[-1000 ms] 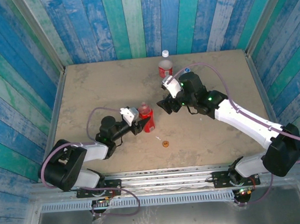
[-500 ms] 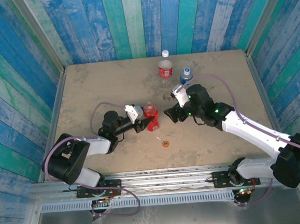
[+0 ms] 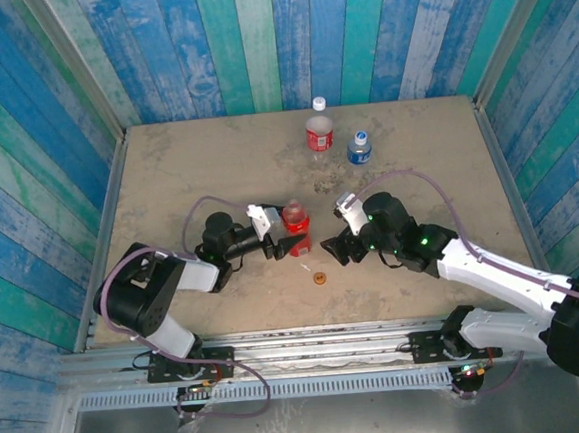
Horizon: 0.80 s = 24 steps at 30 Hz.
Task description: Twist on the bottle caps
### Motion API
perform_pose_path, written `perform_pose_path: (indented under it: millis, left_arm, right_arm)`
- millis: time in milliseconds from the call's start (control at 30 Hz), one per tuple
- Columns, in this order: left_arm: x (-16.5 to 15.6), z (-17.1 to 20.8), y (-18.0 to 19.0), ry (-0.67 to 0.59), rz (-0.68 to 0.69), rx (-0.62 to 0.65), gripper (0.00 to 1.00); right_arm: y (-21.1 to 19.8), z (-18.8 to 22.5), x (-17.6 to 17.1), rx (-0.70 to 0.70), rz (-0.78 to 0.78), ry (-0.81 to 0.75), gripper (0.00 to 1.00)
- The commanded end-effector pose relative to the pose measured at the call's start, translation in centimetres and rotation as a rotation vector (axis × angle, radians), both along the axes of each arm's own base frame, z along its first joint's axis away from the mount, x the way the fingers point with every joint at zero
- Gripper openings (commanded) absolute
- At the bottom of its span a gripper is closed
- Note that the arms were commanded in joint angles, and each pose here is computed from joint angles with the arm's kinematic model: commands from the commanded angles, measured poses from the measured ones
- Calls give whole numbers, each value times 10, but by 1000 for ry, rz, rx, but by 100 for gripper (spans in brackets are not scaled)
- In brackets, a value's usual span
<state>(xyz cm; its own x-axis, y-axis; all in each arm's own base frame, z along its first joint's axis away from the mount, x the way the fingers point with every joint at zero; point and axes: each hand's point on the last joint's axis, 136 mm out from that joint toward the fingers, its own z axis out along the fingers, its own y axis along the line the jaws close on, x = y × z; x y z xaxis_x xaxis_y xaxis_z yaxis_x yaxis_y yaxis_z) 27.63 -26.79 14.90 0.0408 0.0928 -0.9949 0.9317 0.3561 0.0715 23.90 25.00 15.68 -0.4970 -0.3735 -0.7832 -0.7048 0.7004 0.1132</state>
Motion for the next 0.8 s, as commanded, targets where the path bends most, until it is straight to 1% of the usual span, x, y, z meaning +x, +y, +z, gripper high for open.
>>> perform_pose_path:
  millis: [0, 33, 100, 333, 567, 700, 733, 767]
  left_arm:
    - [0, 2, -2, -4, -15, -13, 92]
    - [0, 3, -2, -5, -15, -16, 94]
    - [1, 4, -3, -3, -15, -17, 95]
    - [4, 6, -7, 1, -34, -56, 92]
    - [3, 9, -7, -4, -41, -69, 79]
    - [2, 11, -8, -10, -48, -74, 78]
    - [2, 9, -9, -5, -56, -66, 73]
    - [2, 7, -10, 4, -64, -59, 72]
  right_arm:
    - [4, 3, 3, 16, -4, -17, 90]
    - [5, 2, 2, 15, 0, -16, 90]
    - [5, -1, 2, 9, -1, -14, 90]
    - [3, -5, -1, 10, -7, -2, 90]
    - [2, -10, -3, 0, -4, 9, 90]
    - [3, -16, -6, -8, -1, 23, 90]
    - [4, -16, -6, -8, 0, 24, 90]
    - [4, -17, -7, -10, 1, 25, 90]
